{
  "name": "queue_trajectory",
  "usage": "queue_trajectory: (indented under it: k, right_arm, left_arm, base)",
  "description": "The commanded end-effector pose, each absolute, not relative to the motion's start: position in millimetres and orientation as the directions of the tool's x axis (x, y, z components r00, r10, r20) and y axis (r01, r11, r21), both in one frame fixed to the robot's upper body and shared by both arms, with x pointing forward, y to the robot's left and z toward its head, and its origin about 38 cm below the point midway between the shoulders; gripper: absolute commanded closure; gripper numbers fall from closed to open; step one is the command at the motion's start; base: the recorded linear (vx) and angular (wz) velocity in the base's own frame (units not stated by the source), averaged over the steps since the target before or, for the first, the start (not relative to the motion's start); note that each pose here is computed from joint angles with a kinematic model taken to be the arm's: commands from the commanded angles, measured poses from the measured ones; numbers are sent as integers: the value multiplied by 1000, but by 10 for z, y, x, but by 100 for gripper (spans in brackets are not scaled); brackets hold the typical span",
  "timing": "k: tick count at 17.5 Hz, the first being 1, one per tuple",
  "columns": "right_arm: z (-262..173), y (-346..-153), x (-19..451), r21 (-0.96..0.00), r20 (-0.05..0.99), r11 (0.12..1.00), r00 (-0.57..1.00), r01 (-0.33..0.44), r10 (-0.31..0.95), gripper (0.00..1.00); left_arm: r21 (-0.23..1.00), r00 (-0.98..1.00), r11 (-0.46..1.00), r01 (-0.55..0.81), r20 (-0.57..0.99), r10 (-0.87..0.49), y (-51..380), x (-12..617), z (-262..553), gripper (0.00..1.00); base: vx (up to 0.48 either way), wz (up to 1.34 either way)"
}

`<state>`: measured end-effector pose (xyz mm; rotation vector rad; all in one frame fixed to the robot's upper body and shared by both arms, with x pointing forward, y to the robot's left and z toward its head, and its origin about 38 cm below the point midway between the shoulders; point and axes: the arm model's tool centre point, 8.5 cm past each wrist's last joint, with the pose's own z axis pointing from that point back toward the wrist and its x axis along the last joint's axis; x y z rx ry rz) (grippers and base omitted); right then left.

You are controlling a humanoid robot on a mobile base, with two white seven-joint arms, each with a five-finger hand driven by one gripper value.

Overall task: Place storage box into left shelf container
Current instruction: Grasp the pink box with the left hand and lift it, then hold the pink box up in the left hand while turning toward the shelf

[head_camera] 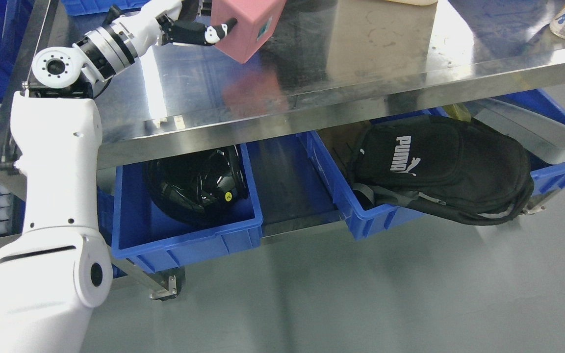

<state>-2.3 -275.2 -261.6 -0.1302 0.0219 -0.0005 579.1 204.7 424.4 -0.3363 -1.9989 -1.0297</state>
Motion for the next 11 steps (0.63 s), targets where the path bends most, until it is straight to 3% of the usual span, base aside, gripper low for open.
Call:
queue_trajectory:
  k: [1, 5, 11]
  right_arm:
    - [-2608, -2865, -21, -147, -13, 989, 1000, 2, -4, 0]
    - [-2608, -2865, -21, -147, -13, 989, 1000, 2, -4, 0]
    - [-2608, -2865, -21, -147, -13, 989, 1000, 2, -4, 0]
  left_arm:
    - [256, -743, 794, 552, 583, 328, 2479, 5290, 4757, 100]
    - [168, -770, 812, 558, 470, 432, 2256, 4681, 4574, 99]
    - [139, -737, 805, 577, 515, 439, 1959, 4444, 3923, 99]
  base:
    - [0, 0]
    - [0, 0]
    - [0, 12]
